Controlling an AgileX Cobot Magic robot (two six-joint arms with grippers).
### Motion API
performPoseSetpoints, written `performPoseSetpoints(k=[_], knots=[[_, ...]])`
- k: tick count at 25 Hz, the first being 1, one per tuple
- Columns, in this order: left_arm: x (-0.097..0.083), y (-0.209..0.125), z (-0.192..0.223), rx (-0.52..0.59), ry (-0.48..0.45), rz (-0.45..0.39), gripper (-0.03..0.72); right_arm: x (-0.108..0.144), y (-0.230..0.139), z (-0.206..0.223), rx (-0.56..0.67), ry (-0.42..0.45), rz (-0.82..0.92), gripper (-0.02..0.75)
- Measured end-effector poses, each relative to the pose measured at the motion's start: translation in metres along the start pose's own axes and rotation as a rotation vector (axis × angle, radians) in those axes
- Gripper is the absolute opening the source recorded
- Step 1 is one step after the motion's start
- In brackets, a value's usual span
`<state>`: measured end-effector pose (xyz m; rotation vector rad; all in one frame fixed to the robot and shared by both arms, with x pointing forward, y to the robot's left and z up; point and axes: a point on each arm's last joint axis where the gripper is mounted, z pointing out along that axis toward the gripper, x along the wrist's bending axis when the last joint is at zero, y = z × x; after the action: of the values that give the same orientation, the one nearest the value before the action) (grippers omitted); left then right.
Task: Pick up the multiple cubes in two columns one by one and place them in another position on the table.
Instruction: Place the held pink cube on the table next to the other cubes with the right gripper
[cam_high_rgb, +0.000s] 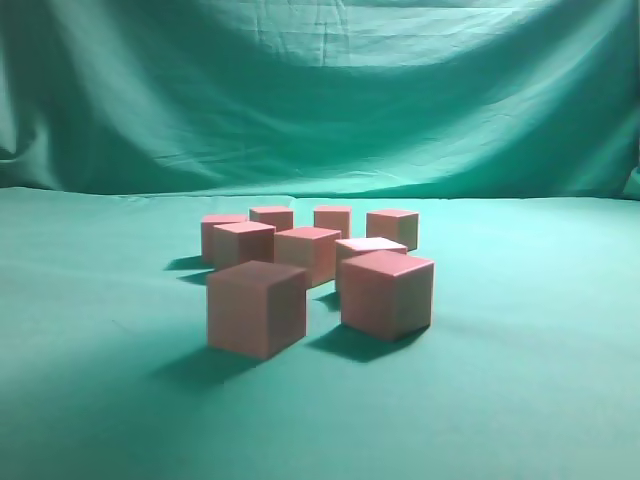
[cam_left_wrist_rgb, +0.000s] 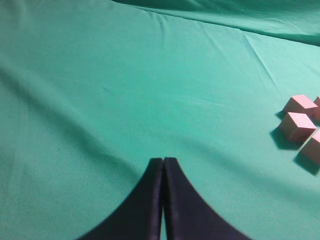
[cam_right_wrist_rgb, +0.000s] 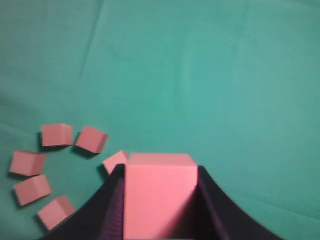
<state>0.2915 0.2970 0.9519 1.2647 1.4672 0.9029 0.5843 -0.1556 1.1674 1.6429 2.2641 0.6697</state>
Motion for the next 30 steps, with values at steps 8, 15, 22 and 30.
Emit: performPoseSetpoints(k=[8,15,22,30], knots=[[0.000,0.000,0.000,0.000,0.000,0.000,0.000,0.102,-0.056,-0.004,0.117,0.141,-0.177,0.257],[0.000,0.000,0.000,0.000,0.000,0.000,0.000,0.187,-0.107,0.042,0.196,0.223,-0.397,0.257],[0.000,0.000,0.000,0.000,0.000,0.000,0.000,0.210,-0.126,0.109,0.307,0.161,-0.461,0.257],[0.000,0.000,0.000,0.000,0.000,0.000,0.000,0.215,-0.144,0.165,0.398,0.102,-0.491,0.257]])
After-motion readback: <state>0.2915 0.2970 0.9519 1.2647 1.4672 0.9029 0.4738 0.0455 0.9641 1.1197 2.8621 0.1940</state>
